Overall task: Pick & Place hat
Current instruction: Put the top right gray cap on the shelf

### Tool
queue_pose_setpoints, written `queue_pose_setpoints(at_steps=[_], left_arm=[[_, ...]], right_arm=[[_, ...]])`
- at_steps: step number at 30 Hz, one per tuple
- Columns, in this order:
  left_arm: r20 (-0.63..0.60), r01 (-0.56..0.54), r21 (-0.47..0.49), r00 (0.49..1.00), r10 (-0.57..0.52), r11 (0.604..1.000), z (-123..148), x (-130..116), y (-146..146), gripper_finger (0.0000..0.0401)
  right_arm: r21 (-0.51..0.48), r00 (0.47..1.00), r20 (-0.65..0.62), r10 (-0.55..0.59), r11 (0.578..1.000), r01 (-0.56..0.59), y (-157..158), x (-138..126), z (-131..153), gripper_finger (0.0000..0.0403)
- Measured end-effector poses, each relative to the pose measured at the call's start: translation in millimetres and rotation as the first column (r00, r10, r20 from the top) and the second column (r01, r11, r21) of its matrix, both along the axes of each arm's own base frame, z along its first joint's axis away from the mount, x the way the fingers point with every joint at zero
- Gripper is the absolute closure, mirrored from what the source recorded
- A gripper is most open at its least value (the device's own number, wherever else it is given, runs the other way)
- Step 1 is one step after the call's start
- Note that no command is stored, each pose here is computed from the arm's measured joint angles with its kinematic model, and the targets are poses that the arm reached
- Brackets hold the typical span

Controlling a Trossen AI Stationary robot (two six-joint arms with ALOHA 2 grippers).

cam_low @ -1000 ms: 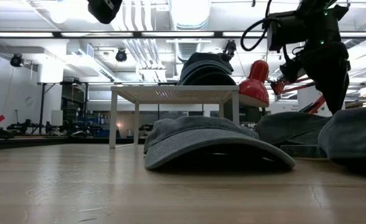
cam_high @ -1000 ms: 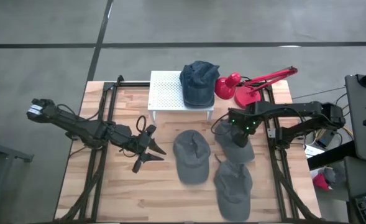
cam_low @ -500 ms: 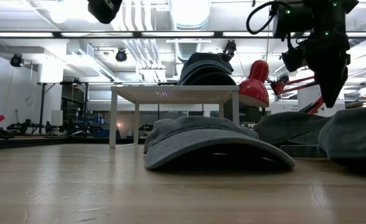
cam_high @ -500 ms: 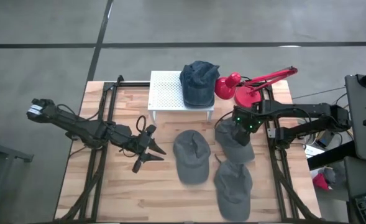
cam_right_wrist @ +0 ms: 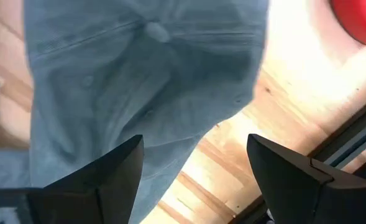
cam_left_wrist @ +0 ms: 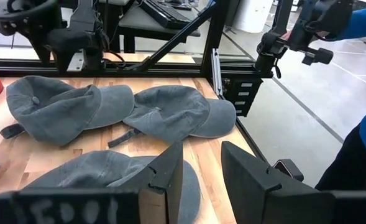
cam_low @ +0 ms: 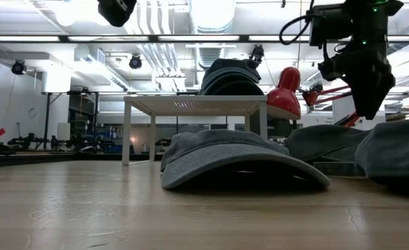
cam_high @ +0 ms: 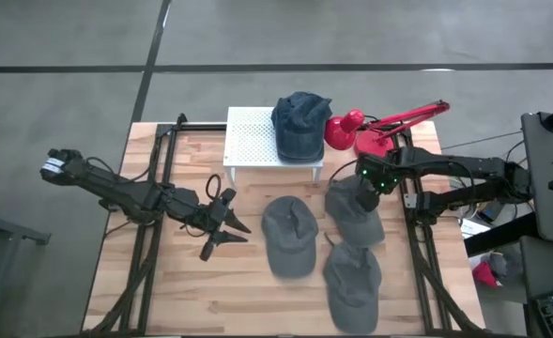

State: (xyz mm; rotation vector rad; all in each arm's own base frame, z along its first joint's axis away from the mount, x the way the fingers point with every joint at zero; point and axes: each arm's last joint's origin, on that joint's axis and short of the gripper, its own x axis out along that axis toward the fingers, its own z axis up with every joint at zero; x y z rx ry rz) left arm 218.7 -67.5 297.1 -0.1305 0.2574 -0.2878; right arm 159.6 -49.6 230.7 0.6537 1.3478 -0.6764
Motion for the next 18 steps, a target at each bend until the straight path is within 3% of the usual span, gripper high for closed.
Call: queue_pose_setpoints(at_steps=[5,12,18], left_arm=[[0.000,0.000,0.000,1.000,0.000,1.000,0,0,0,0.0289],[0.000,0.000,0.001,1.000,0.000,1.000,0,0,0,0.0289],[0.001,0.000,-0.001,1.000,0.000,1.000,0,0,0,0.0289]], right_arm=[[-0.008,0.998,0.037,-0.055,0.998,0.055,-6,-10,-7,0.0119],[-0.006,0.992,0.117,-0.054,0.998,0.055,-8,-4,-16,0.0119],[0.008,0.996,0.073,-0.055,0.999,0.054,-9,-2,-27,0.0119]])
